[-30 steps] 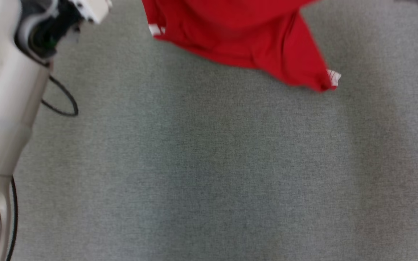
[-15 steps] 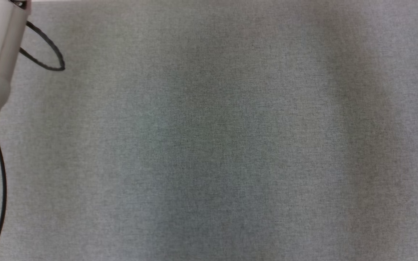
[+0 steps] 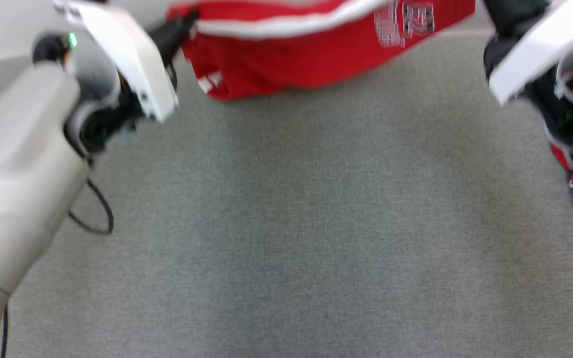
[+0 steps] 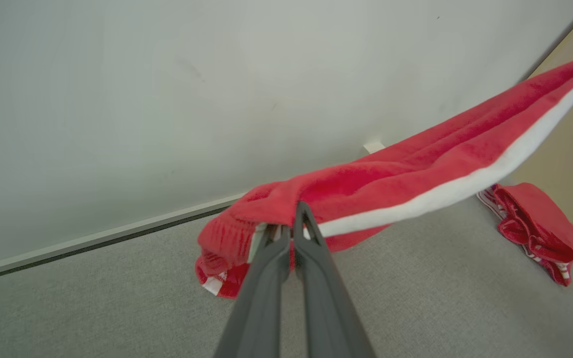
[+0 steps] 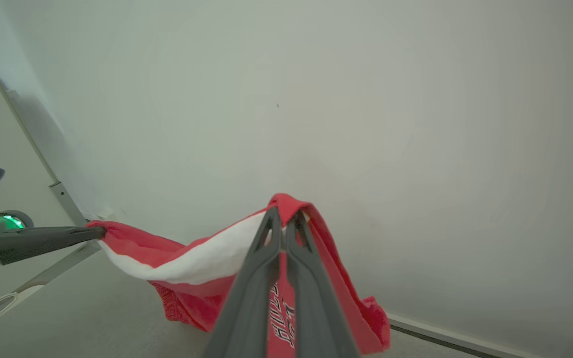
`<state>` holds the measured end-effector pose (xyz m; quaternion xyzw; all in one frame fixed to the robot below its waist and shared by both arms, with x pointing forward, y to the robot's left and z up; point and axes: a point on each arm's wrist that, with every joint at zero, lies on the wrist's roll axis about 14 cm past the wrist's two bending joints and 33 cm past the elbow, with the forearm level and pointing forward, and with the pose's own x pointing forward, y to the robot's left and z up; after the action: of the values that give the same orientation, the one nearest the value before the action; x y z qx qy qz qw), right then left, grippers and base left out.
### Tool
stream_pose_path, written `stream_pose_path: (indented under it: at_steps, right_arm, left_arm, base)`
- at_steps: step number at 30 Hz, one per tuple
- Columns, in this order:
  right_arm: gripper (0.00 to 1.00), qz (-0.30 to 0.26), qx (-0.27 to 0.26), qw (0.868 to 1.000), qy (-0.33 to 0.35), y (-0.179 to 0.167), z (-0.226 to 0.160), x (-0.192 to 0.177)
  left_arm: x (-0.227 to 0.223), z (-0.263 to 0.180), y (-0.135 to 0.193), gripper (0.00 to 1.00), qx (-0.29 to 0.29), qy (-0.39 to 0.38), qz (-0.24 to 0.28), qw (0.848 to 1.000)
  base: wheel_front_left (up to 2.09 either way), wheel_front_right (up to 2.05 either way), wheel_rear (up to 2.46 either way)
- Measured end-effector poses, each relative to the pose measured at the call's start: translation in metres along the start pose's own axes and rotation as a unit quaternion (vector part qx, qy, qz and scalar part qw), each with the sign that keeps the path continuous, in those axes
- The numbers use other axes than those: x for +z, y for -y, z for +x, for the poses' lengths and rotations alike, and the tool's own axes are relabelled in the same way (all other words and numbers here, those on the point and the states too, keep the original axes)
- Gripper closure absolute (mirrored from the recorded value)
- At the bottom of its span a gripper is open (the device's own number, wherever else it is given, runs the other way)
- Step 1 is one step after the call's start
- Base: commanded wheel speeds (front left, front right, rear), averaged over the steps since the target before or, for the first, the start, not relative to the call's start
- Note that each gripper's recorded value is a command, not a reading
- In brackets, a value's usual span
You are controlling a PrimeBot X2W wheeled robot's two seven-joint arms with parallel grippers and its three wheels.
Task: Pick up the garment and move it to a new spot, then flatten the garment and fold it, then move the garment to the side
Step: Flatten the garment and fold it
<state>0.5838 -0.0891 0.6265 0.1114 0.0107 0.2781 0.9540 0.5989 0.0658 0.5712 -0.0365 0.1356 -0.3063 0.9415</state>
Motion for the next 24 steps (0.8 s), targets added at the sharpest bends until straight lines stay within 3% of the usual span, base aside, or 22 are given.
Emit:
stream_pose_path:
  at_steps: [11, 17, 24]
  right_arm:
    - [1.0, 0.017, 0.004, 0.988, -0.154, -0.019, -0.136, -0.065]
    - [1.0, 0.045, -0.002, 0.982, -0.185, -0.032, -0.204, -0.083]
    - [1.0, 0.058, 0.001, 0.976, -0.209, -0.041, -0.24, -0.093]
  left_arm:
    - [-0.05, -0.083, 0.059, 1.0, -0.049, -0.071, -0.028, 0.996]
    - [-0.084, -0.129, 0.092, 1.0, -0.067, -0.116, -0.037, 0.99]
    - [-0.123, -0.164, 0.13, 1.0, -0.092, -0.177, -0.063, 0.978]
  base:
    - [0.0, 0.0, 0.0]
    - [0.0, 0.0, 0.0]
    - [0.0, 0.0, 0.0]
